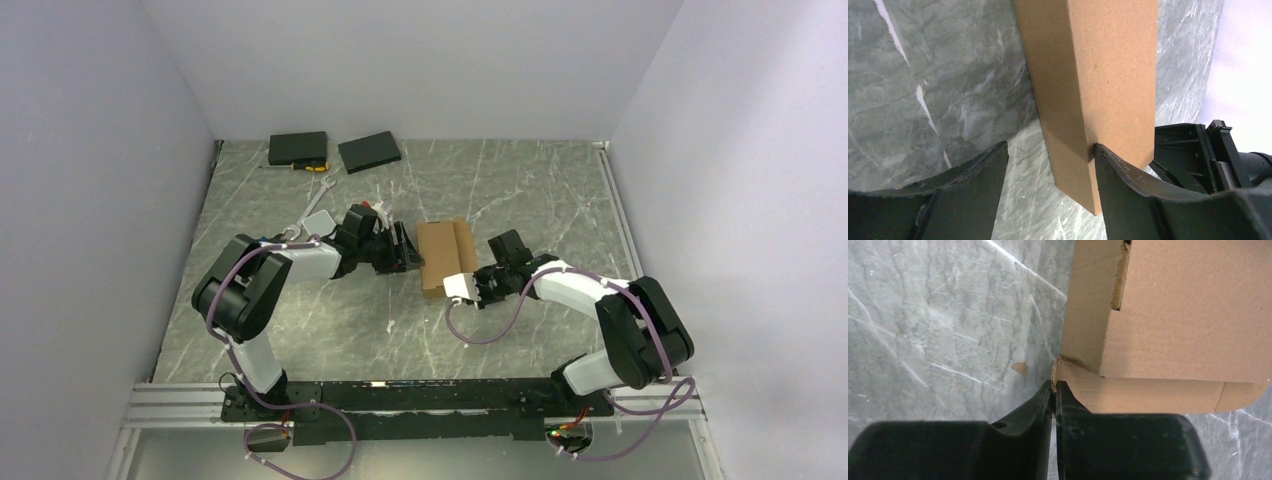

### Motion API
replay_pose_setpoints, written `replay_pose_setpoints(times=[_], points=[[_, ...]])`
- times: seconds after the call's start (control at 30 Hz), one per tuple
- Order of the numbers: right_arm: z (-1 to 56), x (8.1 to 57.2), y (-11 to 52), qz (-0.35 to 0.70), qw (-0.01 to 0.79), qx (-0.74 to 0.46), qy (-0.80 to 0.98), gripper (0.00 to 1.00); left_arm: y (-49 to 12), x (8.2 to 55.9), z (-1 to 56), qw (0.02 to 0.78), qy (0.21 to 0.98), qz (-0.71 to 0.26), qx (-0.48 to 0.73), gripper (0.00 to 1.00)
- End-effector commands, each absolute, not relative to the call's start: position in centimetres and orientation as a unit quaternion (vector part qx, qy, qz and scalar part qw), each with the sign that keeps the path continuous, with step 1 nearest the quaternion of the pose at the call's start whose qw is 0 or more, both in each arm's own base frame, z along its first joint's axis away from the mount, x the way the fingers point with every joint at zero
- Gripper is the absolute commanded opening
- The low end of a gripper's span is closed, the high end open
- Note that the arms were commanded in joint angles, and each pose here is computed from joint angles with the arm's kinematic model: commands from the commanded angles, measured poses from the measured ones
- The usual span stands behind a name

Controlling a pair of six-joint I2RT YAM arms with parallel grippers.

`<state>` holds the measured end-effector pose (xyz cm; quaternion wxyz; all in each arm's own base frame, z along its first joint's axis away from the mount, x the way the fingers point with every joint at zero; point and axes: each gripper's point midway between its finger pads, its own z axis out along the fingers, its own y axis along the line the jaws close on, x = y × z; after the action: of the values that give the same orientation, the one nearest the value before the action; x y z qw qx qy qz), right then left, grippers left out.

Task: Fold the paper box

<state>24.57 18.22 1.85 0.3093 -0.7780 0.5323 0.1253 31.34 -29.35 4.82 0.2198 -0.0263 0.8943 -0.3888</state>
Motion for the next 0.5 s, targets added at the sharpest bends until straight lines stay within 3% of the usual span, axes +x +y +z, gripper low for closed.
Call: replay_pose_setpoints(times=[0.0, 0.23, 0.47], points=[[2.7, 25.3, 19.2, 0.142, 0.317, -0.761, 0.548, 0.08, -29.9, 32.0, 5.4, 0.227, 0.891, -0.392, -0.006, 0.67], [2.9, 25.4, 19.5, 0.166, 0.305, -0.742, 0.573, 0.0, -30.1, 32.0, 4.9, 0.216, 0.895, -0.389, 0.0, 0.65], [3.0, 25.5, 19.5, 0.185, 0.292, -0.726, 0.595, 0.0, -30.0, 32.0, 4.3, 0.209, 0.901, -0.38, 0.003, 0.64]])
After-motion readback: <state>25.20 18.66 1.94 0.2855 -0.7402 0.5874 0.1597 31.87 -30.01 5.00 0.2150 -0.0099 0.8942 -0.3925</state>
